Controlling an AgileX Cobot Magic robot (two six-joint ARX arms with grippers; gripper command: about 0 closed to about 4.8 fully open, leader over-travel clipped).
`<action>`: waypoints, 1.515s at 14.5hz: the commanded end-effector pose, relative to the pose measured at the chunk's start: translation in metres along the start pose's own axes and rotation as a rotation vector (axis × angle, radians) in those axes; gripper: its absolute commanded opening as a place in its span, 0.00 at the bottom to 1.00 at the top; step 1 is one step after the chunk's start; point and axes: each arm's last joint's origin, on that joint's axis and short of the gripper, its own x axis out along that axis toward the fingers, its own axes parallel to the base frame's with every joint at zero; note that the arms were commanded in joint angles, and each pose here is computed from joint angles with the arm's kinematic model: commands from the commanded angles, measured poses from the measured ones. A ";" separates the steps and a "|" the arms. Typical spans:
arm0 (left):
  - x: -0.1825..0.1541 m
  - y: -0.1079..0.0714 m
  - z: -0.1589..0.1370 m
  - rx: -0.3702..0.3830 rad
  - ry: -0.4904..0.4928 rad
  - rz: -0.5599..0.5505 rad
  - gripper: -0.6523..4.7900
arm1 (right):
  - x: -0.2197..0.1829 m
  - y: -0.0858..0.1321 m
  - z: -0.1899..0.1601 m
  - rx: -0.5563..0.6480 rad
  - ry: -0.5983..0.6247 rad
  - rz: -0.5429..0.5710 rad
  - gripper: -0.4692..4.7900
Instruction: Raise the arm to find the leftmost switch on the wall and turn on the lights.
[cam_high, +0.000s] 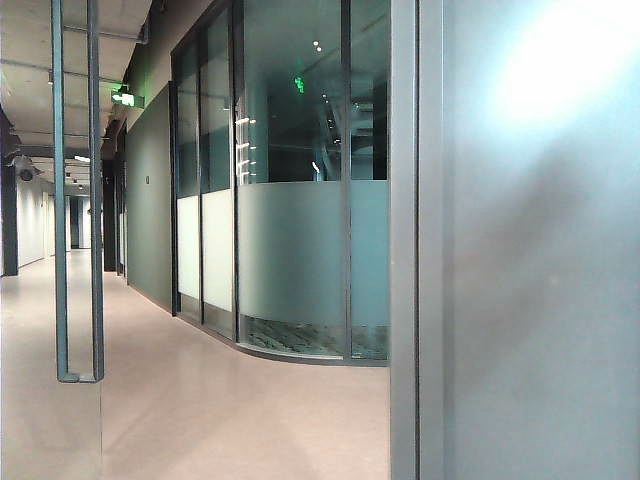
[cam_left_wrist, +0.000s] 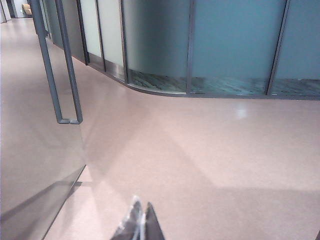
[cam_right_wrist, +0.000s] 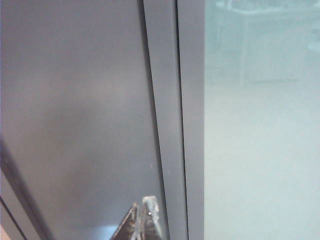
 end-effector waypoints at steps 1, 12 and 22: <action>0.000 0.000 0.002 -0.003 -0.013 -0.003 0.11 | -0.001 0.000 -0.004 0.028 -0.028 0.009 0.09; 0.000 0.000 0.002 -0.003 -0.013 -0.004 0.11 | 0.000 0.004 -0.005 0.021 -0.022 0.042 0.09; 0.000 0.000 0.002 -0.003 -0.013 -0.004 0.11 | 0.000 0.004 -0.005 0.021 -0.021 0.041 0.09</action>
